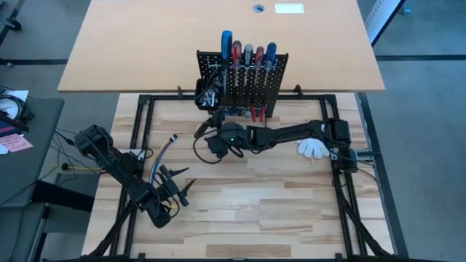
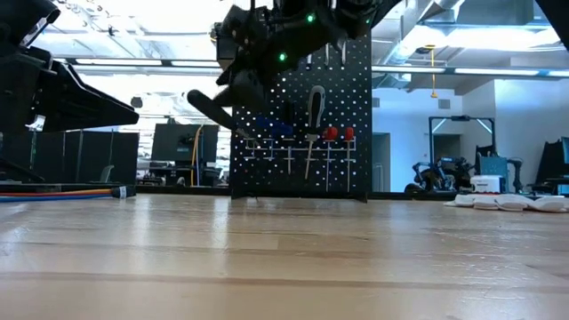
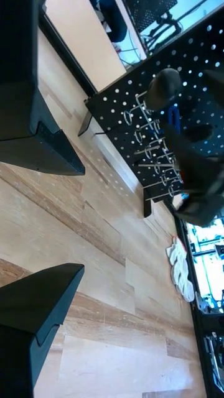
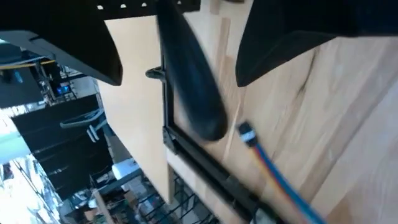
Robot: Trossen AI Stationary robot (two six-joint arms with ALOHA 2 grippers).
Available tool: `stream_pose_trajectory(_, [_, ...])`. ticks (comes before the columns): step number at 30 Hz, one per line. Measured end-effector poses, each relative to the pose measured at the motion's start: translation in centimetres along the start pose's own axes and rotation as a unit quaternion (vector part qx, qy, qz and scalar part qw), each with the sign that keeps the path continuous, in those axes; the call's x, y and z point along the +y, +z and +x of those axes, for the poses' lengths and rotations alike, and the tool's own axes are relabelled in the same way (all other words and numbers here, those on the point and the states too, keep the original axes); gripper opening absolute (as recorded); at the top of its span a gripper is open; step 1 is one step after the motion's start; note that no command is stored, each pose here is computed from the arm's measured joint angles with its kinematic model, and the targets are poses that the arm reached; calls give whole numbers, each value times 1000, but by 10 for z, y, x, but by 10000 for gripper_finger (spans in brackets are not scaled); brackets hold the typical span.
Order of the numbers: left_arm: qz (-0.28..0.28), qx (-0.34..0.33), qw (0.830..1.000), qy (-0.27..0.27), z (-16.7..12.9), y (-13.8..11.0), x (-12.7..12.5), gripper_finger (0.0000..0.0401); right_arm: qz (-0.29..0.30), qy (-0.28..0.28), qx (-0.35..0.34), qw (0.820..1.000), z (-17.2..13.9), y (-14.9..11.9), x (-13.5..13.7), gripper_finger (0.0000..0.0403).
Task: Hang tools onto peg board
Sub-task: Hang the black screwdriver on the black pegboard
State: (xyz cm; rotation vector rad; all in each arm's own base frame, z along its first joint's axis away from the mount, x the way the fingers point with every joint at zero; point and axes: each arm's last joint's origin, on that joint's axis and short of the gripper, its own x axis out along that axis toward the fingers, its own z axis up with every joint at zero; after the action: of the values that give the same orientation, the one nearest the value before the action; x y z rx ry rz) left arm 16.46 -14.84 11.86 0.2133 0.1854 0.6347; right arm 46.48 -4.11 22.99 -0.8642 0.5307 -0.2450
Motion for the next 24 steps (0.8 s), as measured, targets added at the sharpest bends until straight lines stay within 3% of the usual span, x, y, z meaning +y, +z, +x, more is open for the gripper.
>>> stream_pose_trajectory(5, [0,0,1000,0,0,0,0,237,-64,25,20,997,6,-8,11,320])
stream_pose_trajectory(8, [0,0,1000,0,0,0,0,237,-55,0,3,998,10,-5,10,306])
stream_pose_trajectory(18, [-1,0,1000,0,0,0,0,237,-59,-3,10,998,20,-12,13,289])
stream_pose_trajectory(24, [0,2,1000,-2,0,0,0,237,-61,-20,27,998,18,-8,16,248])
